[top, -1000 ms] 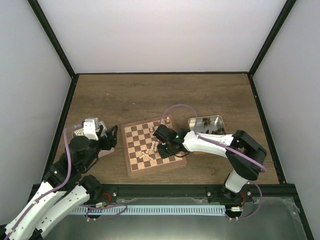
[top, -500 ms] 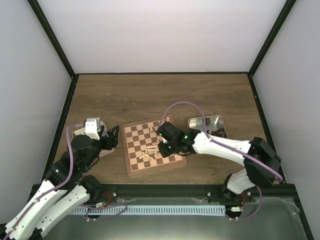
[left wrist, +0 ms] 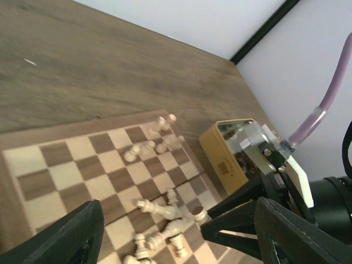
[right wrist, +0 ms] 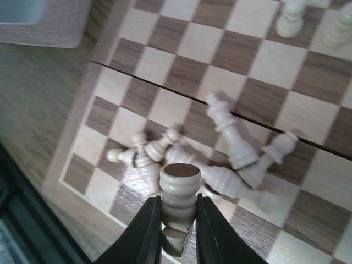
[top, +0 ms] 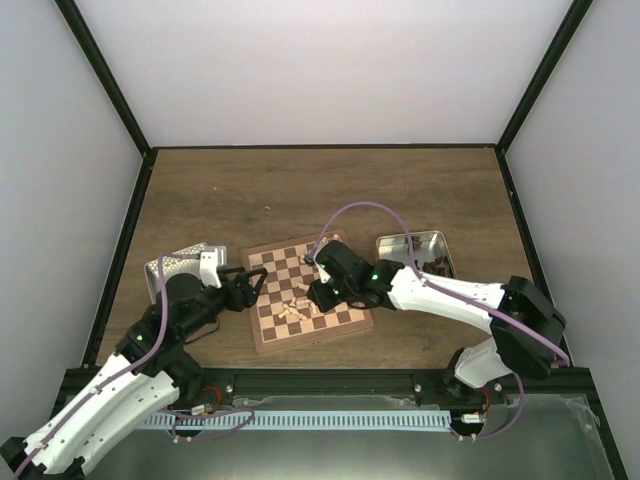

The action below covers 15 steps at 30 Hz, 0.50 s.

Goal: Set up the chess pieces on the board
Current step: Place the chess piece on the chessboard.

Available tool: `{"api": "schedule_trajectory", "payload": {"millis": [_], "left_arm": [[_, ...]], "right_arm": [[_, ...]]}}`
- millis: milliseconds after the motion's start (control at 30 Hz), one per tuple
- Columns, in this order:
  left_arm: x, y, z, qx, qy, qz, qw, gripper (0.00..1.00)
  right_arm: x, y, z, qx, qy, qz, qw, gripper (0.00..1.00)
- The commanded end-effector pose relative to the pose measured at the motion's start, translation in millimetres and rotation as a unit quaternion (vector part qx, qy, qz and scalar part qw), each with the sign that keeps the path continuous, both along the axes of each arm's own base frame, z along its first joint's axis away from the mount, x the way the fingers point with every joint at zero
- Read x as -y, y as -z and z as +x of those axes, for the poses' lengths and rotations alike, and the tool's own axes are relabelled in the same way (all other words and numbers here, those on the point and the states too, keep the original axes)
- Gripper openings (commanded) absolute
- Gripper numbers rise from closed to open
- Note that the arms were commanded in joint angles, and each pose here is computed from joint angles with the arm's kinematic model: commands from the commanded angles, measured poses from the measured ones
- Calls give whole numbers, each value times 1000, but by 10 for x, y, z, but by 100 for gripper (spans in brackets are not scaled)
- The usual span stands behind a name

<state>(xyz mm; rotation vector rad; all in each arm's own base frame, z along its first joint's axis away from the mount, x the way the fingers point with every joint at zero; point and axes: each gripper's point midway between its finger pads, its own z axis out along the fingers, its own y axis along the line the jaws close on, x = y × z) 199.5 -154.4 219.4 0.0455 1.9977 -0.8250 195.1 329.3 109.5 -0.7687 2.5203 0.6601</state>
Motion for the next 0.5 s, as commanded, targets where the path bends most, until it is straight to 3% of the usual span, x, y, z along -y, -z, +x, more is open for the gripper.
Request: {"api": "schedule_trajectory", "payload": {"millis": [0,267,467], "left_arm": [[255,-165,-90,0,56,-104,993,77],[565,-271,-182,-69,118,-199,970,76],[686,-289,-177,-94,137,-221,961,65]], "right_arm": [[-297,-448,-59,24,-46,121,991,8],[-508,-1067,-285,120,-172,239,948,9],[-553,-1332,-265,166,-190,260,932,10]]}}
